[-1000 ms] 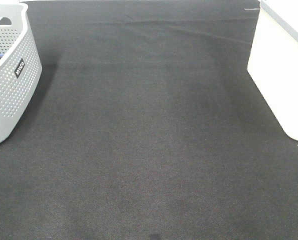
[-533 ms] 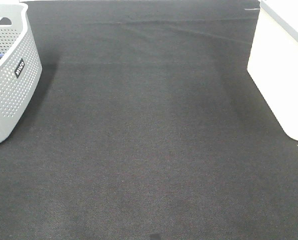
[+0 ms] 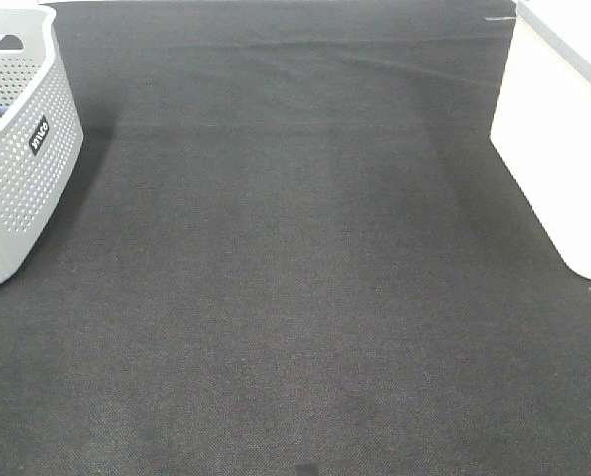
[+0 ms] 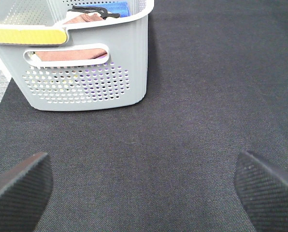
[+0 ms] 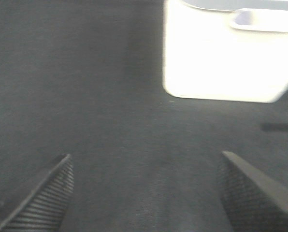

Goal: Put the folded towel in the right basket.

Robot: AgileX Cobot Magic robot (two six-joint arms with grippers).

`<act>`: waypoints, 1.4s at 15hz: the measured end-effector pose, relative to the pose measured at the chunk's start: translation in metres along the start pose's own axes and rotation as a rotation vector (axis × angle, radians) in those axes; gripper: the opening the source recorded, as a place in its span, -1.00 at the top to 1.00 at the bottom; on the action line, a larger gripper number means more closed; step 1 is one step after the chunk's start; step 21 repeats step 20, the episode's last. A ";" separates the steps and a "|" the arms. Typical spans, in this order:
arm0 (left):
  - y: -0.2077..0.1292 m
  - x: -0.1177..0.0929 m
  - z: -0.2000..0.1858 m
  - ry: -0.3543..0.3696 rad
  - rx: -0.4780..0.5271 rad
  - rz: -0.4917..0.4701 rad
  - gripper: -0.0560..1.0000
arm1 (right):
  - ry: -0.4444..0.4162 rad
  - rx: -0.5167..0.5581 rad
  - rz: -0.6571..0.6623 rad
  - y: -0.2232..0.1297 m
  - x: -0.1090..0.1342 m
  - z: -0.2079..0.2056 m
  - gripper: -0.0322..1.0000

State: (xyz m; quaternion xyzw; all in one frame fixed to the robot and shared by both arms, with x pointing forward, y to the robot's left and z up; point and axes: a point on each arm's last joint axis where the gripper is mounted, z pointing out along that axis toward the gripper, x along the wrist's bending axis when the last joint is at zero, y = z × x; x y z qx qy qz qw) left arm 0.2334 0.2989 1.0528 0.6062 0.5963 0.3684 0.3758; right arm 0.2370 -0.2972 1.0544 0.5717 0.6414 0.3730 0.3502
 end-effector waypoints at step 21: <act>0.000 0.000 0.000 0.000 0.000 0.000 -0.94 | -0.030 -0.032 0.015 -0.003 0.000 -0.004 -0.55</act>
